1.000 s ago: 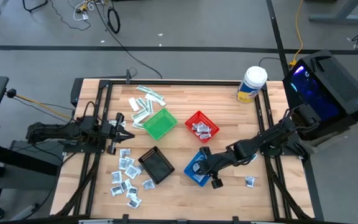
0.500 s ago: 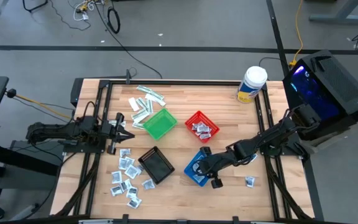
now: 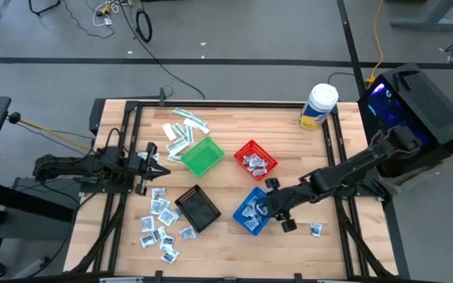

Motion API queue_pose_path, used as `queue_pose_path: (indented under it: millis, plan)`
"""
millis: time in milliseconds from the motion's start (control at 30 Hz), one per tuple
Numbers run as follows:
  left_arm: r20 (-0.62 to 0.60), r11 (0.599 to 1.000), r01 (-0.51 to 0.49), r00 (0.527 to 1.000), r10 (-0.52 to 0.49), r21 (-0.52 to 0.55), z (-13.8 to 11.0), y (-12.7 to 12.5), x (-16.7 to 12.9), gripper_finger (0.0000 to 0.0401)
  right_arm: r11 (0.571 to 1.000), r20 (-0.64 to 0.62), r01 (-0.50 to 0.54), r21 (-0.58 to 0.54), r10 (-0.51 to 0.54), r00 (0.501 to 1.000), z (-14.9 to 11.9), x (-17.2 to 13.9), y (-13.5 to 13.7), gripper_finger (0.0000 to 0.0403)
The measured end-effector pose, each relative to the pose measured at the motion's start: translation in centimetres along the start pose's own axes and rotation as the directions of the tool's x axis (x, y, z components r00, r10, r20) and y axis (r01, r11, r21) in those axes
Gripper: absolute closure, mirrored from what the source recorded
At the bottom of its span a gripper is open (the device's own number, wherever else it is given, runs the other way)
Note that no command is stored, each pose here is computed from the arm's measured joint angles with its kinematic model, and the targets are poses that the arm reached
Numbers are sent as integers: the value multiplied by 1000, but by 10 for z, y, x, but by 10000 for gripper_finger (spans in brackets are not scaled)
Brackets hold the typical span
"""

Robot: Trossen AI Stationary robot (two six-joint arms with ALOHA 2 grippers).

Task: Pick & Place First Aid Supplies
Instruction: Put the blue alcohol pad into the blue bin

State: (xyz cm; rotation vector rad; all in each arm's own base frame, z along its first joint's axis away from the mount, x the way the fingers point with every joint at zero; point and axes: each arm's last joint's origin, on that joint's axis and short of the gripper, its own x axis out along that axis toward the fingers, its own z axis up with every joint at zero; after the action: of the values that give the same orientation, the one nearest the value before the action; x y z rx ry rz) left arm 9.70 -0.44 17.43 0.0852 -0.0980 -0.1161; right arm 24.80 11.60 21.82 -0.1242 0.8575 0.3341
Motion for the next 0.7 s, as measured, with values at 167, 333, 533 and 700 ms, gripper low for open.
queue_pose_path:
  millis: [167,333,533,700]
  plan:
    - [0,1000,0,1000,0,0,0,0,0,376,1000,-88,-3,-20,1,996,-10,-17,2,209]
    - [0,1000,0,1000,0,0,0,0,0,376,998,-177,-20,-53,10,984,-21,-27,5,173]
    - [0,1000,0,1000,0,0,0,0,0,376,999,-303,-28,-22,20,953,-34,-32,10,131]
    - [0,1000,0,1000,0,0,0,0,0,376,997,-367,-49,61,68,928,-41,-35,23,105]
